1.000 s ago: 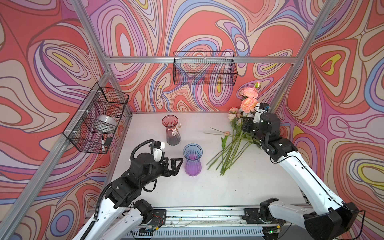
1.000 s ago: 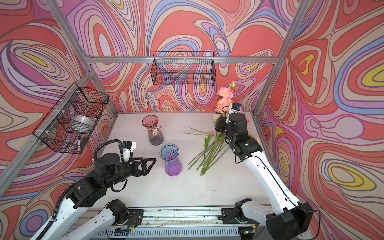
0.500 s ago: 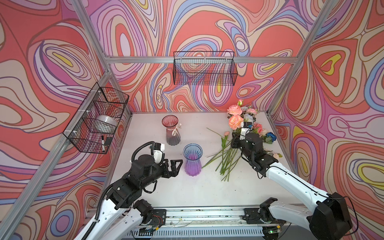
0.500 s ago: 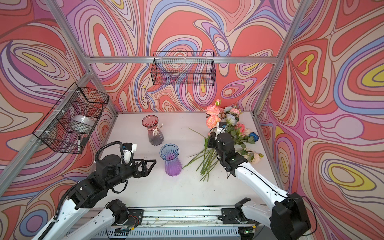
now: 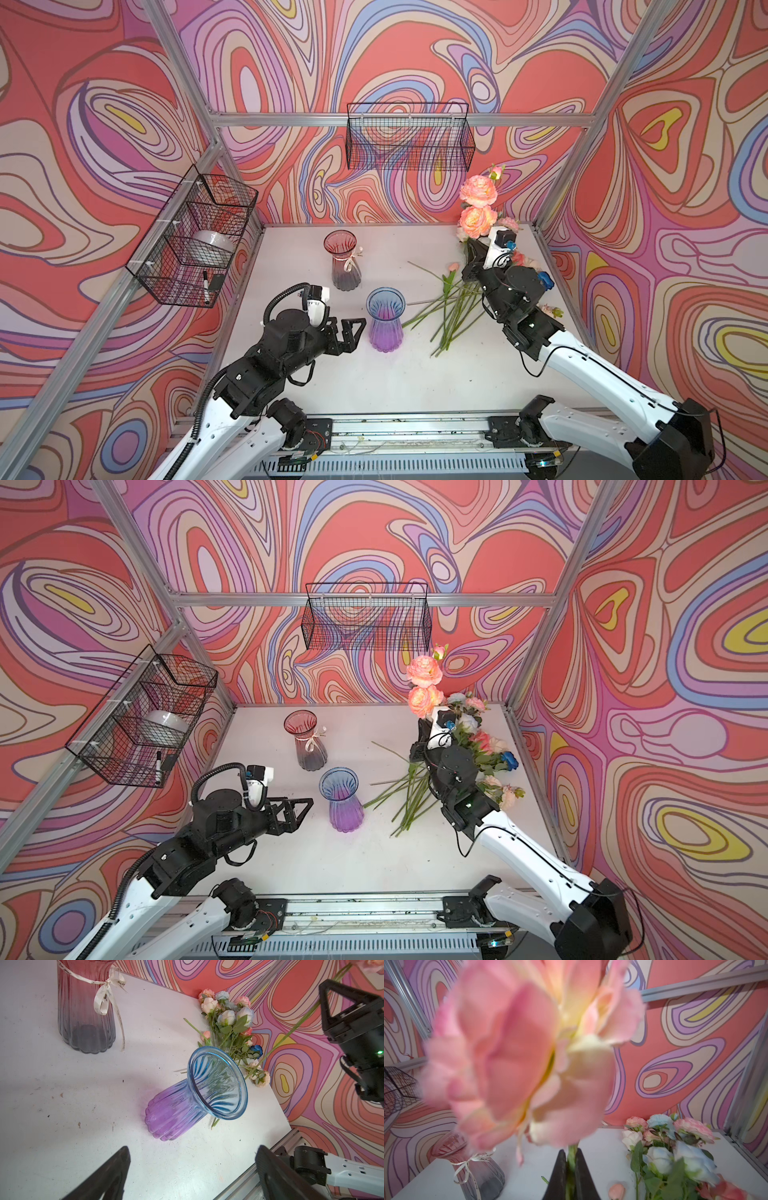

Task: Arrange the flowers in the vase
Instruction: 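Lift the pink rose stem upward out of the bunch with the right gripper, then carry the pink rose over the blue-purple vase and lower its stem inside, then release the rose and move the right gripper back to the flower bunch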

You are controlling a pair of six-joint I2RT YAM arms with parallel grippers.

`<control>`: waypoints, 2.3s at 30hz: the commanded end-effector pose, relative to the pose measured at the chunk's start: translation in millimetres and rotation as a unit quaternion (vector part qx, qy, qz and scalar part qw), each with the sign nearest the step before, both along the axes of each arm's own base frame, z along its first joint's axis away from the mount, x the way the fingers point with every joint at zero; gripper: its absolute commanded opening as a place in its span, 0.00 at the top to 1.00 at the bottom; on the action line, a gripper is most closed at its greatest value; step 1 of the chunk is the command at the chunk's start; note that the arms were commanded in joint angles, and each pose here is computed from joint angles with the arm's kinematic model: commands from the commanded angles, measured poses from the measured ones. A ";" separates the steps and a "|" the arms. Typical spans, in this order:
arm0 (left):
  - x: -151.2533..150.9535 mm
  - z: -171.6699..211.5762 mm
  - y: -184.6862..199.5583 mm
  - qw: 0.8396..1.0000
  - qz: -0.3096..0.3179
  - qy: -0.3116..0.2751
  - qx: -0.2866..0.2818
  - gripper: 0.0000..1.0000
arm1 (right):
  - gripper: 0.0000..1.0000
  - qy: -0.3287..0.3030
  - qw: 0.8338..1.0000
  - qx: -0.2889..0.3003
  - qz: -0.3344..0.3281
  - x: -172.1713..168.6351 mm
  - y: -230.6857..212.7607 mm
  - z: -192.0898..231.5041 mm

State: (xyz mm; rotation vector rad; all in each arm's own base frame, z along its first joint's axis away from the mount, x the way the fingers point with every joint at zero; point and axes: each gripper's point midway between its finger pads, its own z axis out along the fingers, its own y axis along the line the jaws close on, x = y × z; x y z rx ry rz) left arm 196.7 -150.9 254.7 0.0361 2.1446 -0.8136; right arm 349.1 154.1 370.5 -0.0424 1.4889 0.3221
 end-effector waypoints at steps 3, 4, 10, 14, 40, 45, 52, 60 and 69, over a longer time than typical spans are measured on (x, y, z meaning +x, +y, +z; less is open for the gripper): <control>3.6 3.3 0.8 1.000 0.008 -0.008 -0.005 0.04 | 1.00 -0.053 0.997 0.023 0.043 -21.8 9.1 54.6; 3.4 3.7 1.0 1.000 0.007 -0.008 -0.005 0.04 | 1.00 -0.062 0.996 0.028 0.054 -25.9 11.4 65.2; 3.1 3.6 4.7 1.000 0.013 -0.009 0.005 0.04 | 1.00 -0.111 0.981 0.047 0.150 -53.6 48.6 137.1; 1.5 2.8 9.4 1.000 0.020 -0.010 0.010 0.04 | 1.00 -0.136 0.964 0.051 0.223 -72.3 95.2 172.2; -12.8 1.4 10.0 0.999 0.013 -0.015 -0.040 0.04 | 0.85 -0.025 0.969 0.005 0.244 -56.8 221.2 14.0; -9.8 -0.3 4.3 0.999 0.006 -0.011 -0.045 0.04 | 0.72 0.015 0.970 0.020 0.241 -59.3 214.1 -3.2; -7.9 0.1 1.7 0.999 0.004 -0.008 -0.044 0.03 | 0.47 0.047 0.966 0.059 0.247 -73.7 193.5 -1.9; -9.9 -8.5 4.5 0.999 0.006 0.000 -0.033 0.03 | 0.43 0.112 0.975 0.080 0.176 -83.2 136.5 -20.2; -13.1 -24.7 6.9 0.999 0.010 0.018 -0.027 0.03 | 0.36 0.227 0.969 0.097 0.022 -75.1 60.4 -95.3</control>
